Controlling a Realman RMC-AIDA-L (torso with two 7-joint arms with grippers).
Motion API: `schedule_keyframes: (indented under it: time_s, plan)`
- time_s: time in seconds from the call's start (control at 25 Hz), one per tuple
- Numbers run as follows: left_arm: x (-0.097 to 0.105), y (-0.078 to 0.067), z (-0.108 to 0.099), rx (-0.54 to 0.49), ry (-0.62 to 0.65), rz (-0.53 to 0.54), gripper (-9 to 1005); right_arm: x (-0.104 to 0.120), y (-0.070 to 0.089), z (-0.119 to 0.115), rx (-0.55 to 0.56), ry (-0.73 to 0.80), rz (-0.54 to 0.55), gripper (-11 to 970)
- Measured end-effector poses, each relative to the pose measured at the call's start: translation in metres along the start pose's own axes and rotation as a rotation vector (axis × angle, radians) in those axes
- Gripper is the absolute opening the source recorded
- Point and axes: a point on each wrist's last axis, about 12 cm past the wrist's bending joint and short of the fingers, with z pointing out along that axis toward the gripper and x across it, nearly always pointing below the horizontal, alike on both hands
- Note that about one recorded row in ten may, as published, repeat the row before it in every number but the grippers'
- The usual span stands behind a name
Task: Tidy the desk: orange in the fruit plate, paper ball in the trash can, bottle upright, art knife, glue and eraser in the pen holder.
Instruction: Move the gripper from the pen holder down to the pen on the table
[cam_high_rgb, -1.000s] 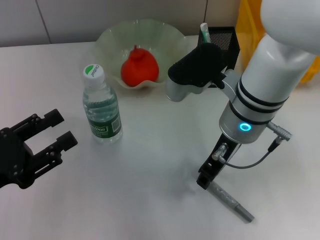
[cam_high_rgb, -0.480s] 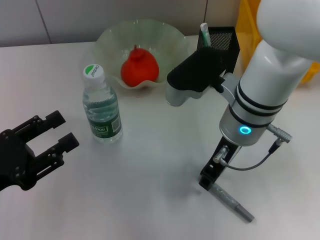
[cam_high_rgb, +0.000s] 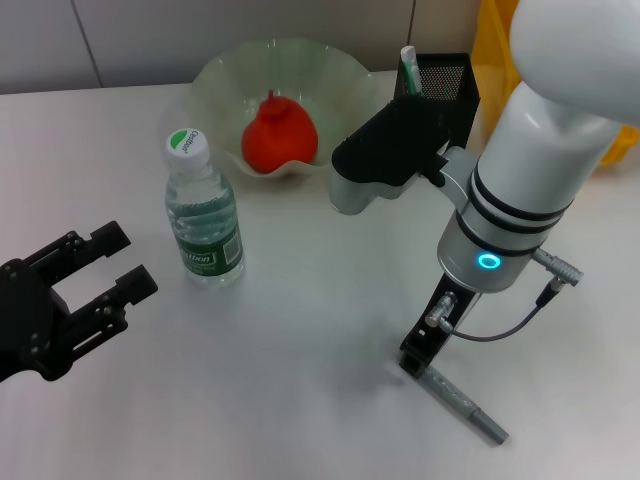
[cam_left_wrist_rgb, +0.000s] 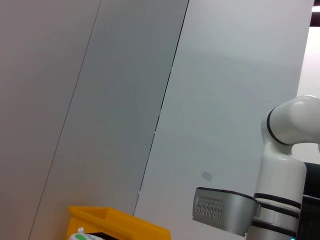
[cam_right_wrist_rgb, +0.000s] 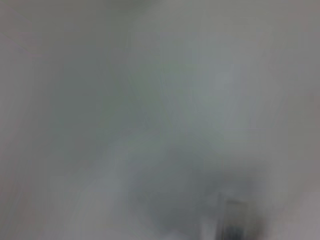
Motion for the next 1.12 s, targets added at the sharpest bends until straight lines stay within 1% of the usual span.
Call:
schedule_keyframes:
  time_s: [0.48, 1.12]
  plan:
    - [-0.0002, 0.0001, 0.0001, 0.000, -0.001, 0.000, 629, 0.0007, -0.0010, 0.0015, 0.006, 0.010, 0.001, 360]
    - [0.0006, -0.0005, -0.0013, -0.005, 0.000, 0.006, 630, -0.0004, 0.0038, 0.0043, 0.019, 0.015, -0.028, 347]
